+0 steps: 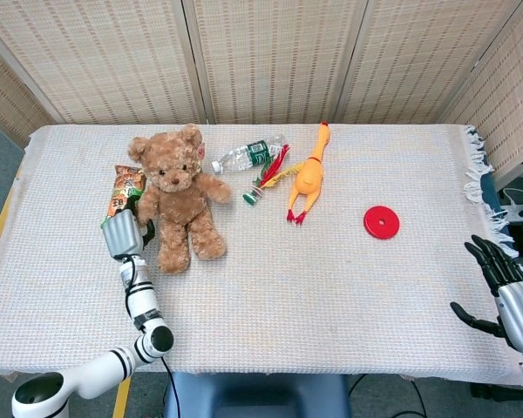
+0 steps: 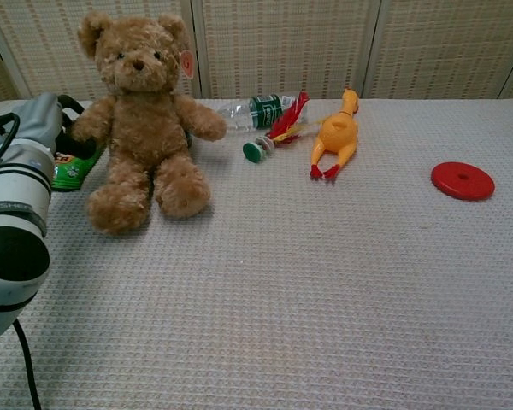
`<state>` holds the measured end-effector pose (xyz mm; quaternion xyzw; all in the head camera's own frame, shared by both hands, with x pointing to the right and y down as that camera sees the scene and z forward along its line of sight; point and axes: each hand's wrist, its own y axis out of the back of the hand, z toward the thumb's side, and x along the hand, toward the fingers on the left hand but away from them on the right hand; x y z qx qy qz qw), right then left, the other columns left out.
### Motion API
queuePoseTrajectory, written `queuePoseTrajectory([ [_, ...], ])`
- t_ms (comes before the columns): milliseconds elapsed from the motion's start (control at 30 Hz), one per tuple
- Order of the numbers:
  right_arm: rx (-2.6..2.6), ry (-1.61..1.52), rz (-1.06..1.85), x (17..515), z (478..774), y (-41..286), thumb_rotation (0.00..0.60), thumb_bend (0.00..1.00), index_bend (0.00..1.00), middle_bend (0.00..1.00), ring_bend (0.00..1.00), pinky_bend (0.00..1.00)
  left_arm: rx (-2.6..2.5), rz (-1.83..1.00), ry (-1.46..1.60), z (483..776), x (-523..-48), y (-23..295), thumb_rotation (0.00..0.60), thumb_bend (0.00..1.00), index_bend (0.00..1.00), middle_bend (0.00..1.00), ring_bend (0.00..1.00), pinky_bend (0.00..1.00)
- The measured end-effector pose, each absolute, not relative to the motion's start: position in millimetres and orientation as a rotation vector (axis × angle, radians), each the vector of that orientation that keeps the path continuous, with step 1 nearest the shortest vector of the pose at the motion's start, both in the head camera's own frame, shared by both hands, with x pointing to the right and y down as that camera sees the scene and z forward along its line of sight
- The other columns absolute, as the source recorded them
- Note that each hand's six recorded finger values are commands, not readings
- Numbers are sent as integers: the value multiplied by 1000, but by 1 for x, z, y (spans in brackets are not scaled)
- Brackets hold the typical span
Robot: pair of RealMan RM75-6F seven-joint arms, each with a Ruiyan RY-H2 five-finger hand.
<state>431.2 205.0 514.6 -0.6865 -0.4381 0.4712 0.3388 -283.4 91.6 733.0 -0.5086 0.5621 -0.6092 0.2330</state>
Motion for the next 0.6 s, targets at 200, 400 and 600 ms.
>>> queuePoseTrajectory([
  [200,-1790,-1136,1232,431,515,205,600,110,0,0,0,132,-1391,-1610,1557,730,-282,89,600,484,318,507,435,558],
  [400,-1789,-1134,1237,431,516,205,600,110,0,0,0,132,-1382,-1580,1508,731,-283,91,600,485,383,571,496,558],
  [600,-1790,-1134,1240,431,517,205,600,109,0,0,0,132,-1428,-1652,1458,741,-281,97,600,484,415,605,534,557],
])
